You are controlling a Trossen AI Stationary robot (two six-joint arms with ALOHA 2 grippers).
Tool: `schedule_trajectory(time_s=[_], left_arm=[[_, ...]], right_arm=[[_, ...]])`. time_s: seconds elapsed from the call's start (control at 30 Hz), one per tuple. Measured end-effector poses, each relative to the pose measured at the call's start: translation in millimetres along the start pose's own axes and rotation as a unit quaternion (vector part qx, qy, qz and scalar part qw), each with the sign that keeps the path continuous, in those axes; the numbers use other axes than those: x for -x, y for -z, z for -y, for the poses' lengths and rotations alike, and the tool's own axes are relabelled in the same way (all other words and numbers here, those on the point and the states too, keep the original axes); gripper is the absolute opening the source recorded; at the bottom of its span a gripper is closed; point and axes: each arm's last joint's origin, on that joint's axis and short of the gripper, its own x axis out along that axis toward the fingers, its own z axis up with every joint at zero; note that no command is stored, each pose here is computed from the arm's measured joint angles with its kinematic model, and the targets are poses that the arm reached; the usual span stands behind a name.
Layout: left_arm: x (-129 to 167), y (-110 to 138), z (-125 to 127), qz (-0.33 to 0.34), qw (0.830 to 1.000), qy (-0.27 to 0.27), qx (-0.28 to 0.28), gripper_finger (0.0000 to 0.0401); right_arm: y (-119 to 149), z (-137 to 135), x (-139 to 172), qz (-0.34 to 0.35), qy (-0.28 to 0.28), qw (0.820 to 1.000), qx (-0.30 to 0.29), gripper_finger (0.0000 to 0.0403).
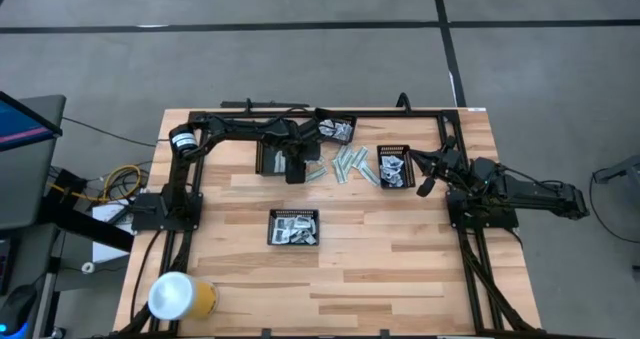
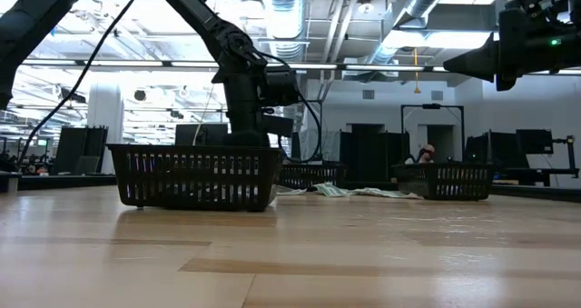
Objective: Pick & Place First Aid Supplies
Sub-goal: Put the white towelette pack into the bottom black bin
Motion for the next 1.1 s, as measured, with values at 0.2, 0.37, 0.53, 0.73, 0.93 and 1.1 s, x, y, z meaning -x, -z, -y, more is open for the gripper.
schedule_trajectory(time_s=[0.2,0.37,0.53,0.73,0.93,1.1], left_arm=[[0,-2,4,-0.008,1.000,-0.016,-0.007,0.0076],[1,-4,8,-0.010,1.000,-0.020,-0.013,0.0014],[8,-6,12,-0.012,0.999,-0.030,-0.028,0.0007],[25,-8,11,0.006,0.998,-0.050,-0.034,0.0005],[54,-10,12,0.042,0.997,-0.065,-0.025,0.0006],[84,-11,16,0.081,0.993,-0.080,-0.012,0.0005]], right_arm=[[0,0,0,0.000,0.000,1.000,0.000,0.0008],[0,0,0,0.000,0.000,1.000,0.000,0.0008],[0,0,0,0.000,0.000,1.000,0.000,0.0008],[0,0,0,0.000,0.000,1.000,0.000,0.0008],[0,0,0,0.000,0.000,1.000,0.000,0.0008],[0,0,0,0.000,0.000,1.000,0.000,0.0008]])
